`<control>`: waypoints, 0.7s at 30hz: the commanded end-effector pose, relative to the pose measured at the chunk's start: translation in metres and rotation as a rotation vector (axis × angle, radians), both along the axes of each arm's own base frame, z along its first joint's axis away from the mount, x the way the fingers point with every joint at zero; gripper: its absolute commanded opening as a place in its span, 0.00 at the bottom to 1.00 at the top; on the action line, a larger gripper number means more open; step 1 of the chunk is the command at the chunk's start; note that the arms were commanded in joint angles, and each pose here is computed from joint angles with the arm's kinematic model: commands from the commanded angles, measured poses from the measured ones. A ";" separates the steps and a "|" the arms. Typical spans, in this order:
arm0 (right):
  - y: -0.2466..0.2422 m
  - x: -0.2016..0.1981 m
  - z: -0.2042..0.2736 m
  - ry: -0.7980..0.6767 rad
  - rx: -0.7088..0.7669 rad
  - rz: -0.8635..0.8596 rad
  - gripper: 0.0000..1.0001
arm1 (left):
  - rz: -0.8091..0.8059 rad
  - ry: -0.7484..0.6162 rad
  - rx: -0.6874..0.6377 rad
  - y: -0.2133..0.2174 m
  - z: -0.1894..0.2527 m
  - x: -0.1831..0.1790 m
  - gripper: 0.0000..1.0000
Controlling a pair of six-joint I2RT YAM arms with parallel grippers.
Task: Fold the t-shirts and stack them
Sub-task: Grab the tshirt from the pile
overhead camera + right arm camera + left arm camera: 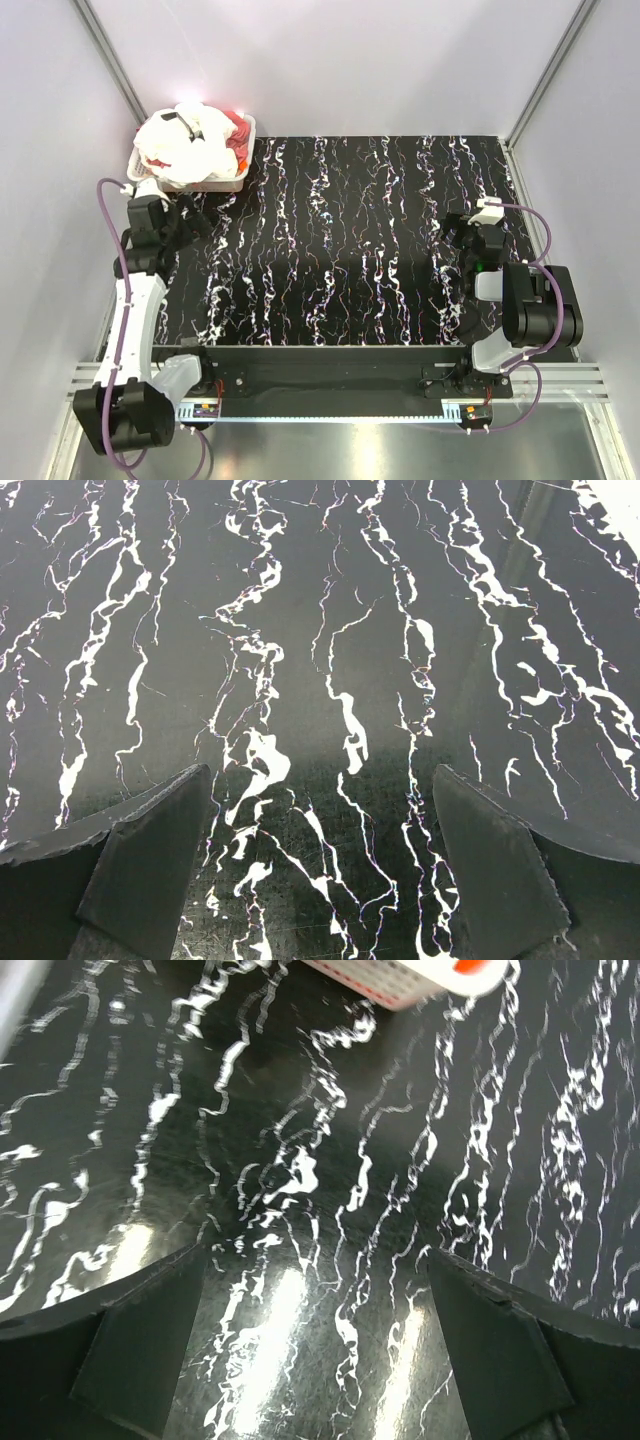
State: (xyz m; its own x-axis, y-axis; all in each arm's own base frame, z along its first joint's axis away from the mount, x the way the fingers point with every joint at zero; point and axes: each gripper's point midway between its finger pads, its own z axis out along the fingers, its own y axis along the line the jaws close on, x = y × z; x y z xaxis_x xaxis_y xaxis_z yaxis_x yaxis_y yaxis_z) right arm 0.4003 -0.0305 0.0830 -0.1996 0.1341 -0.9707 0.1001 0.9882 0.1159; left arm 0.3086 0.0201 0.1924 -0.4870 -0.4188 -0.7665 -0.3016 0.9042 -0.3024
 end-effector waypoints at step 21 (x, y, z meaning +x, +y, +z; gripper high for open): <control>-0.006 -0.016 0.099 -0.115 0.163 -0.143 1.00 | -0.126 -0.180 -0.458 -0.012 0.036 0.021 0.99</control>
